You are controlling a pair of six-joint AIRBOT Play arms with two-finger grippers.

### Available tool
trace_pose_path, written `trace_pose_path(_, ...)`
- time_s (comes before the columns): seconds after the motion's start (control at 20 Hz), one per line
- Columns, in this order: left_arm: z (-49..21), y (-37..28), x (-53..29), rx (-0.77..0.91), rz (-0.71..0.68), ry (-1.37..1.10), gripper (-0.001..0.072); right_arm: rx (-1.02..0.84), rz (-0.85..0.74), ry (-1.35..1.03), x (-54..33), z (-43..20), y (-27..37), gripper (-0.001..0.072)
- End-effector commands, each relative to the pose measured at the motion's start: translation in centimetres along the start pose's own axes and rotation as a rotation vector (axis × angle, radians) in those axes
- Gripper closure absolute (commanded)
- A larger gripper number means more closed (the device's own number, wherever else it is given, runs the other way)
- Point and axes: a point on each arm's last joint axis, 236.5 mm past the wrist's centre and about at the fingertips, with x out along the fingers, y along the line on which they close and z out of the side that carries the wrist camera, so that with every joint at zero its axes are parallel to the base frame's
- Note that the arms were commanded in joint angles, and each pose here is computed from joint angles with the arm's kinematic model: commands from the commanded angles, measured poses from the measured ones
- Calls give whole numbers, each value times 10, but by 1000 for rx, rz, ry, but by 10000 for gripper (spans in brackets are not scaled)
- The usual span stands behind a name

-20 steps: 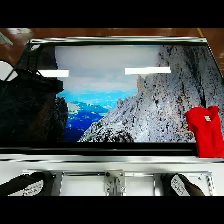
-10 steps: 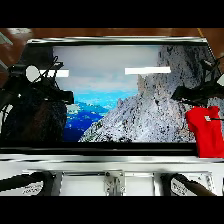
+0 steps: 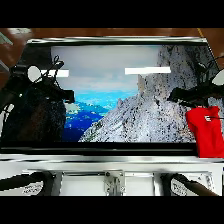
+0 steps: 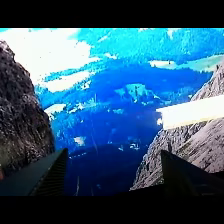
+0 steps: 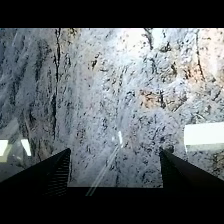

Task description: Fold the shirts.

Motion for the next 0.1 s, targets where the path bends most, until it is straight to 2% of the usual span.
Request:
trace_pose_path(0.0, 1, 0, 0, 14, 0, -6, -12, -2, 1, 1, 0, 0, 1, 36)
trace_pose_path(0.05, 1, 0, 0, 14, 0, -6, -12, -2, 1, 1, 0, 0, 1, 36)
